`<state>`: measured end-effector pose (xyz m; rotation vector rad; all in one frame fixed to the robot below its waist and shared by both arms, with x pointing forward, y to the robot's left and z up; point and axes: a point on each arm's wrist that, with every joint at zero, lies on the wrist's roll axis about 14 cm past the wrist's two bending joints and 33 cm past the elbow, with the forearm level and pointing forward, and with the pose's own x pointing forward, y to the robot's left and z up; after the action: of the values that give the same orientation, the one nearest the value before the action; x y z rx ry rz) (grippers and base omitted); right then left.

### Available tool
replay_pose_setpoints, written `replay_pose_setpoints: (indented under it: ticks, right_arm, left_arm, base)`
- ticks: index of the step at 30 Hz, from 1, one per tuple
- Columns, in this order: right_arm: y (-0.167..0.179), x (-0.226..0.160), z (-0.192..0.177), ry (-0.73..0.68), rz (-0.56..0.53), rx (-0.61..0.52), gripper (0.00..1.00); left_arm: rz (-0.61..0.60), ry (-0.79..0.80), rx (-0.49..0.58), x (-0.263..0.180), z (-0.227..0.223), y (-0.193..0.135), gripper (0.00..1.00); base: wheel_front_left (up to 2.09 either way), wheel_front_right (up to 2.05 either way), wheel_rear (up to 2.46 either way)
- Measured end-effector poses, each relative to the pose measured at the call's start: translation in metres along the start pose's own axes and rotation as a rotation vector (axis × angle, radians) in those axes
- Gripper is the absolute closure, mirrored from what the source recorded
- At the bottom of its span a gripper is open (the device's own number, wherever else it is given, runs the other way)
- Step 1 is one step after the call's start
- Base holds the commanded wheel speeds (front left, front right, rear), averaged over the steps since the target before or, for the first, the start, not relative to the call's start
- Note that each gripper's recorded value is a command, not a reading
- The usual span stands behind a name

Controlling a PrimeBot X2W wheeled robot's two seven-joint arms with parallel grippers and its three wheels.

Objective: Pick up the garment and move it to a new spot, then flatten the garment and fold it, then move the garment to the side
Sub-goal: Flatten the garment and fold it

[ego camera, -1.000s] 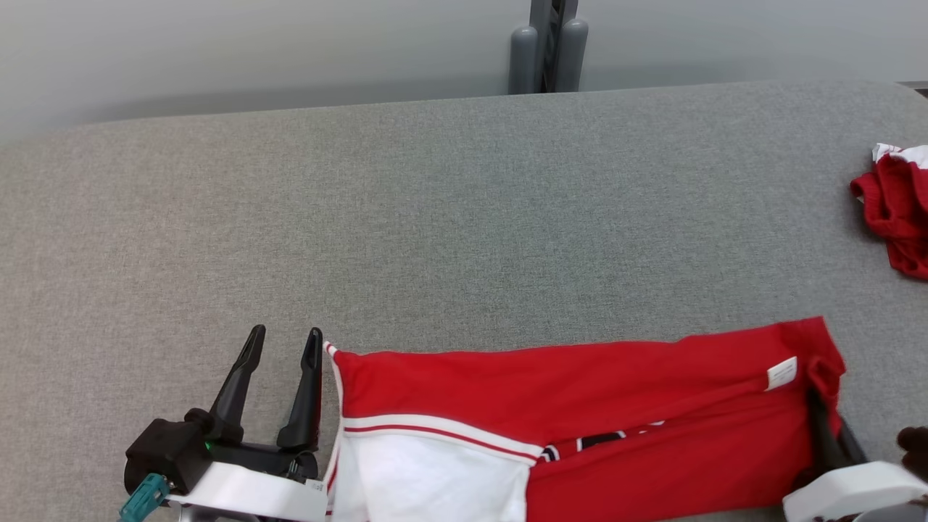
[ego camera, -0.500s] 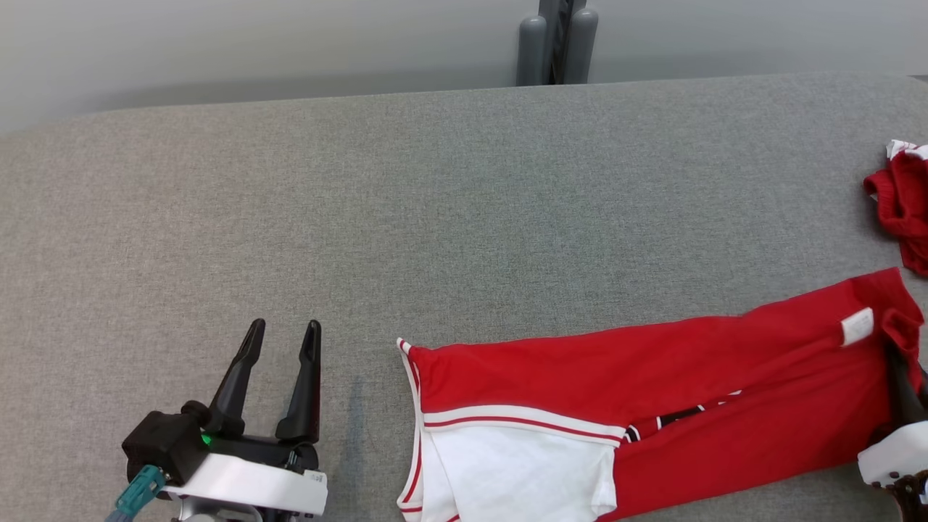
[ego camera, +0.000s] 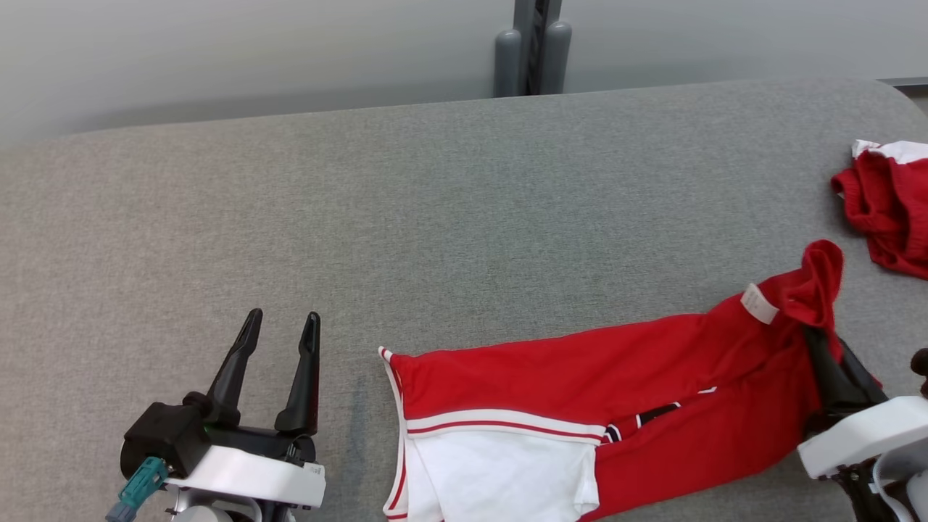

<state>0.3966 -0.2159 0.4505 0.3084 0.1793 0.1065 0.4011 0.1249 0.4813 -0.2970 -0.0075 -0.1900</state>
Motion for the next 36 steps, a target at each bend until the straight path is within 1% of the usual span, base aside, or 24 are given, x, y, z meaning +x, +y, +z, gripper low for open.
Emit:
replay_pose_setpoints:
  ticks: [2,5,11,16,22,31,36]
  right_arm:
    - [0.007,-0.001,0.001,0.000,0.015,0.018,1.00]
    - [0.033,-0.004,0.004,0.000,0.068,0.102,1.00]
    - [0.086,-0.007,0.018,-0.028,0.159,0.349,1.00]
    - [0.134,-0.012,0.016,0.018,0.263,0.484,1.00]
    - [0.183,-0.021,0.003,0.110,0.385,0.546,1.00]
    - [0.229,-0.023,-0.021,0.210,0.492,0.649,1.00]
    - [0.245,-0.020,-0.044,0.279,0.514,0.644,1.00]
  left_arm:
    - [-0.002,-0.001,-0.002,0.001,0.000,-0.001,0.00]
    - [-0.013,-0.001,-0.009,0.003,0.000,-0.005,0.00]
    - [-0.025,-0.015,-0.018,0.005,0.004,-0.009,0.00]
    - [-0.021,-0.024,-0.018,0.005,0.008,-0.008,0.00]
    - [0.006,-0.035,-0.024,0.002,0.012,0.001,0.00]
    - [0.061,-0.043,-0.042,-0.007,0.015,0.017,0.00]
    - [0.100,-0.047,-0.044,-0.014,0.016,0.028,0.00]
  base:
    - [0.00,0.00,0.00]
    - [0.00,0.00,0.00]
    - [0.00,0.00,0.00]
    - [0.00,0.00,0.00]
    - [0.00,0.00,0.00]
    - [0.00,0.00,0.00]
    - [0.00,0.00,0.00]
